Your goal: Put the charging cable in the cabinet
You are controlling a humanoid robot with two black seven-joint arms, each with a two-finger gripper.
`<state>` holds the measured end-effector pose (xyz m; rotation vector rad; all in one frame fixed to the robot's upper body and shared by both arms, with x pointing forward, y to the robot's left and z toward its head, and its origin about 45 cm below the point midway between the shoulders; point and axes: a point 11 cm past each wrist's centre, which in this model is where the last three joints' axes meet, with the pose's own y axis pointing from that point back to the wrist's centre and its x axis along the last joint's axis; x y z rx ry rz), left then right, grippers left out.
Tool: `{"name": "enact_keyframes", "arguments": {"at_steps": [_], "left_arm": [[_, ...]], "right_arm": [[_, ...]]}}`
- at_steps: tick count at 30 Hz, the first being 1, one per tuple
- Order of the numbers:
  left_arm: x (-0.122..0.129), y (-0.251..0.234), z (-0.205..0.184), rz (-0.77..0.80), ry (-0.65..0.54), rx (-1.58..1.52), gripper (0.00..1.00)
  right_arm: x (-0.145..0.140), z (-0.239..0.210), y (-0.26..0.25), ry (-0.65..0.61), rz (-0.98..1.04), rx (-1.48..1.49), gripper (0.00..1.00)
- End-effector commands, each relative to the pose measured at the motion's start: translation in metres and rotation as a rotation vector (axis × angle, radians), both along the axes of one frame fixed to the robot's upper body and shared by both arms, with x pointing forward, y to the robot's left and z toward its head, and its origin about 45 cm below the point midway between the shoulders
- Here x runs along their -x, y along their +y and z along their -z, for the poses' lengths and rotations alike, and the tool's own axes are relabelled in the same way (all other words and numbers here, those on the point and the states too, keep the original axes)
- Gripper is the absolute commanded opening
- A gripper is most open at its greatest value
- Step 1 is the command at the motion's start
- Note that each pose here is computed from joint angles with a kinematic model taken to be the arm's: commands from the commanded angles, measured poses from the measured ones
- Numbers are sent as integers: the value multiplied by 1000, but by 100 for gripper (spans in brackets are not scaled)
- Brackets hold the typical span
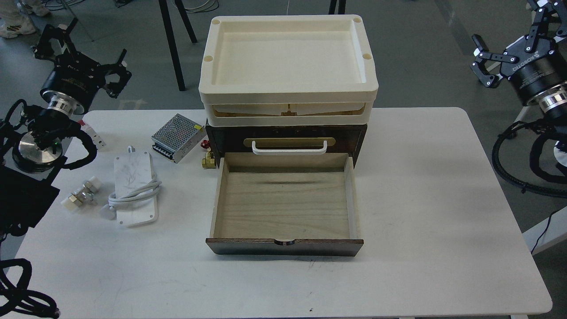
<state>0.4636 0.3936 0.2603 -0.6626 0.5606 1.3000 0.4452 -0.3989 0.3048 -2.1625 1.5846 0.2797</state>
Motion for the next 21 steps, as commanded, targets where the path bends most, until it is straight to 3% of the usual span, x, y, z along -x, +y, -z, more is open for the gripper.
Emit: {"name": "enact_keyframes", "arguments": {"at_steps": [1, 5, 9, 13, 16, 21], "left_arm": [[-1, 6, -3, -21, -6, 13, 100], [-2, 9, -6, -16, 1, 10, 100], [0, 39, -2, -152, -19, 106, 100], [-10, 9, -3, -194, -100, 230, 100], [-9, 7, -37, -223, -243, 284, 100], [5, -23, -124, -22, -440, 233, 100]], "right_arm": [[1, -4, -4, -20, 19, -44, 100], [4, -11, -17, -53, 63, -95, 100], [4, -13, -20, -62, 72, -108, 100], [5, -17, -24, -70, 78, -105, 100], [6, -17, -25, -70, 80, -102, 100], [6, -18, -27, -70, 83, -97, 100]]}}
